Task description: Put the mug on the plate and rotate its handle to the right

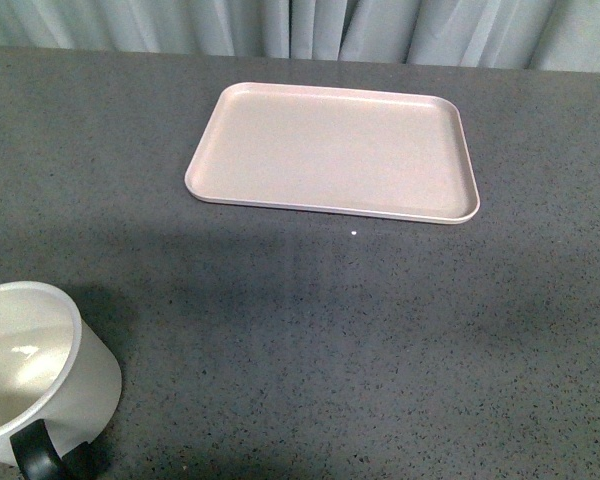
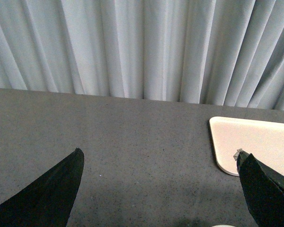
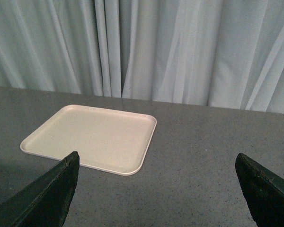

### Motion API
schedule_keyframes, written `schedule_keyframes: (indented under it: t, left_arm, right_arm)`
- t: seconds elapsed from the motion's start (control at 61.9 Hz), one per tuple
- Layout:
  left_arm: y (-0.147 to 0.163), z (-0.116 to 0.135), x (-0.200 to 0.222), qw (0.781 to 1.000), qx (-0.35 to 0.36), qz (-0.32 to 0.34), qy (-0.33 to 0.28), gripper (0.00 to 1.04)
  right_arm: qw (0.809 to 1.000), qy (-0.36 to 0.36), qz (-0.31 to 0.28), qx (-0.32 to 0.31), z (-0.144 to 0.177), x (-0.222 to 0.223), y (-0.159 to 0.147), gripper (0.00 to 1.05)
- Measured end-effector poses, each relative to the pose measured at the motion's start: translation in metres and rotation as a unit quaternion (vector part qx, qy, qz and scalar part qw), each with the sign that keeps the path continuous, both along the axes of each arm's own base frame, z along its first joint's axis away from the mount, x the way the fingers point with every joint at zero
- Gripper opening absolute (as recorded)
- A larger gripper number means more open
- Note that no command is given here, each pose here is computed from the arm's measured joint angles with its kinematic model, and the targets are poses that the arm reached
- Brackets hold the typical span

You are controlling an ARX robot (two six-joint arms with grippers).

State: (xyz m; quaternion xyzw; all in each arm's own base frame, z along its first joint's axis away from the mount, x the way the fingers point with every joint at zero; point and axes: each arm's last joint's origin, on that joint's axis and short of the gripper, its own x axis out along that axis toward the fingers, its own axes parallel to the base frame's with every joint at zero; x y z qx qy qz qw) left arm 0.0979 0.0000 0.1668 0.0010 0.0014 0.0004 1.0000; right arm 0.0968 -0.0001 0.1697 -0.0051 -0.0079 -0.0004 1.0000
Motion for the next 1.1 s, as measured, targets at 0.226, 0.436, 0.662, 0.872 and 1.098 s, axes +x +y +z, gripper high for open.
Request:
schedule_keyframes:
  t: [0.226, 0.436, 0.662, 0.872, 1.098]
  left_arm:
    - [0.0, 0.0, 0.0, 1.0, 0.0, 0.0, 0.0, 0.95]
    - [0.0, 0.0, 0.0, 1.0, 0.0, 0.0, 0.0, 0.95]
    - [-0.004, 0.008, 0.013, 0.953, 0.019, 0.082, 0.291, 0.95]
    - [-0.014, 0.019, 0.071, 0.934, 0.05, 0.006, 0.353, 0.95]
    - [-0.021, 0.009, 0.095, 0.921, 0.036, -0.03, 0.386, 0.95]
  right_arm:
    - [1.0, 0.0, 0.0, 0.0, 0.0, 0.0, 0.0, 0.96]
    - [1.0, 0.0, 0.0, 0.0, 0.0, 0.0, 0.0, 0.96]
    - [1.0, 0.0, 0.0, 0.0, 0.0, 0.0, 0.0, 0.96]
    - [1.0, 0.0, 0.0, 0.0, 0.0, 0.0, 0.0, 0.96]
    - [1.0, 0.0, 0.0, 0.0, 0.0, 0.0, 0.0, 0.96]
